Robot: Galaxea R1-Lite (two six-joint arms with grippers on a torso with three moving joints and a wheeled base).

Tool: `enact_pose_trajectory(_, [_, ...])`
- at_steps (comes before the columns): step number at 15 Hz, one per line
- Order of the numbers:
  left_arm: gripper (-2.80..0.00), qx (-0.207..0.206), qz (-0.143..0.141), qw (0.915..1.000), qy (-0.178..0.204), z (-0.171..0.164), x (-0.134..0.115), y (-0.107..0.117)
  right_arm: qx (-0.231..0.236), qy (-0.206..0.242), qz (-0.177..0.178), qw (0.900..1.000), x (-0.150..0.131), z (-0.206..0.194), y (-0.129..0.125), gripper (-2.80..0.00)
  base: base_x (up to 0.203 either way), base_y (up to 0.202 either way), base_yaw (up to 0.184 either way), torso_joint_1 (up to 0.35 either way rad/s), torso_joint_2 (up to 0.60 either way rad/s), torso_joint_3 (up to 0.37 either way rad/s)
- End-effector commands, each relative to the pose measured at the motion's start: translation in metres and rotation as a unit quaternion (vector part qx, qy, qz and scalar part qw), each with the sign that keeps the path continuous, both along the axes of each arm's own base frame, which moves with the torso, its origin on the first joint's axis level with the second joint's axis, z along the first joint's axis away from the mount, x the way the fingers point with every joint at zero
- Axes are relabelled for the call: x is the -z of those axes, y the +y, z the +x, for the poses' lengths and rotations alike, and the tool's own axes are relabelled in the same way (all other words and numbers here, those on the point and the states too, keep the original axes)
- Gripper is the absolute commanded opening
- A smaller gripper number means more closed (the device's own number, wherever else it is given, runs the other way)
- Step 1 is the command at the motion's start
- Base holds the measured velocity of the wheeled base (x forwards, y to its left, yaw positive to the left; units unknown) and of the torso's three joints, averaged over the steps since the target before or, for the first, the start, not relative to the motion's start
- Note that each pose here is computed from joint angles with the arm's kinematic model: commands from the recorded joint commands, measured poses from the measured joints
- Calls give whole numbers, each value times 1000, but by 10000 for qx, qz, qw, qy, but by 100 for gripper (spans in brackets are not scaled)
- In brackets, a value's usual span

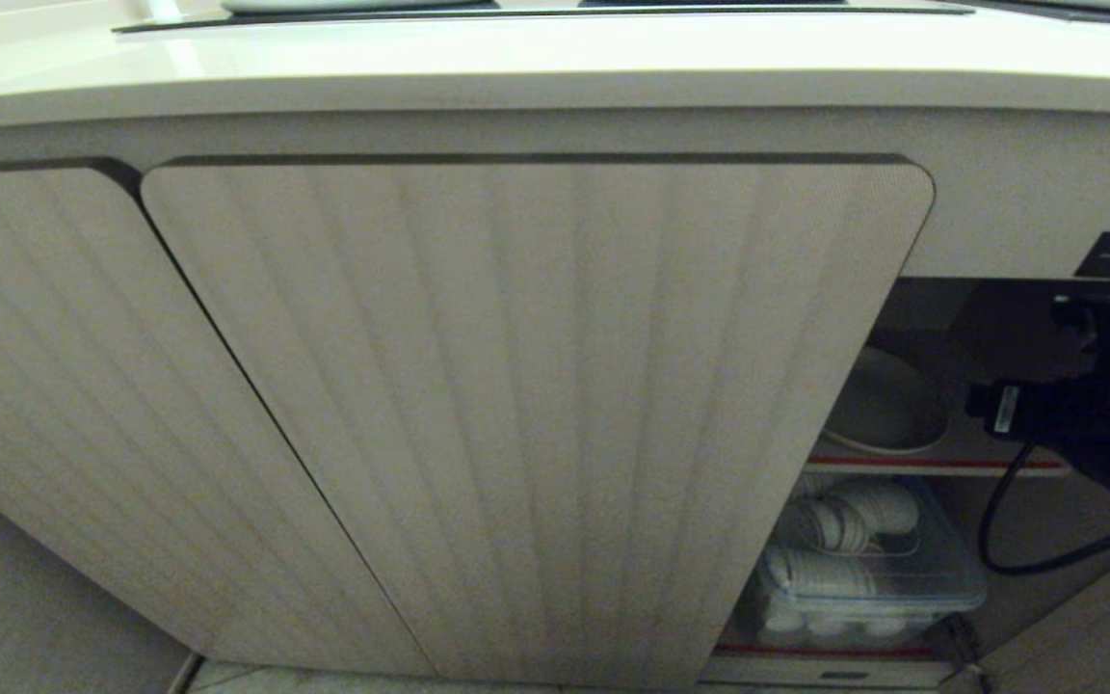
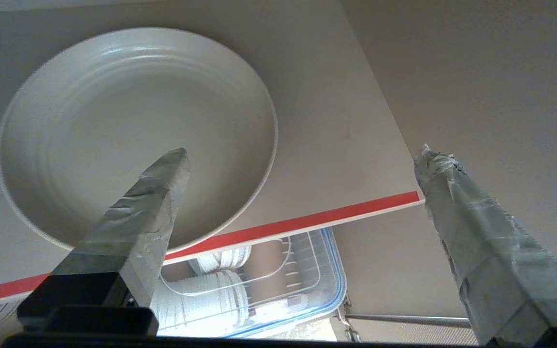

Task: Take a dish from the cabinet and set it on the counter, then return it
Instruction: Close the cabinet door

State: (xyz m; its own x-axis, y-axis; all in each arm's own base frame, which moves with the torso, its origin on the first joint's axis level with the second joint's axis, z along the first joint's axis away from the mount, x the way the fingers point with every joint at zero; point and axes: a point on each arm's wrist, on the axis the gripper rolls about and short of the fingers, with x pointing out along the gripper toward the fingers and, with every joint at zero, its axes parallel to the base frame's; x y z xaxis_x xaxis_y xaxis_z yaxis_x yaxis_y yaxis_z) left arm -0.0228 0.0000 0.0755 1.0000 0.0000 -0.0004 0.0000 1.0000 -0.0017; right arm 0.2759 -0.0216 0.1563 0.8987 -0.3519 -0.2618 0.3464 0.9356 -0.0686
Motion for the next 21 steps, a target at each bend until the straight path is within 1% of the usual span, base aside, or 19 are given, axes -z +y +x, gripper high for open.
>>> enact_pose_trajectory(1, [-280, 0, 1, 10000, -2, 0, 0, 0, -12, -41, -4, 10000, -1, 0, 1, 0, 0, 0, 0, 0, 0, 0])
enact_pose_trajectory(8, [-280, 0, 1, 10000, -2, 0, 0, 0, -37, -10, -3, 10000, 1, -2, 3, 0, 0, 0, 0, 0, 0, 0])
enact_pose_trajectory(9, [-280, 0, 1, 10000, -2, 0, 0, 0, -44, -57, -5, 10000, 0, -2, 3, 0, 0, 0, 0, 0, 0, 0])
enact_pose_trajectory(10, [-280, 0, 1, 10000, -2, 0, 0, 0, -45, -72, -5, 10000, 0, -2, 3, -280, 0, 0, 0, 0, 0, 0])
enact_pose_trajectory(21, [-280, 0, 1, 10000, -2, 0, 0, 0, -43, -105, 2, 9999, -2, -3, 3, -280, 0, 0, 0, 0, 0, 0])
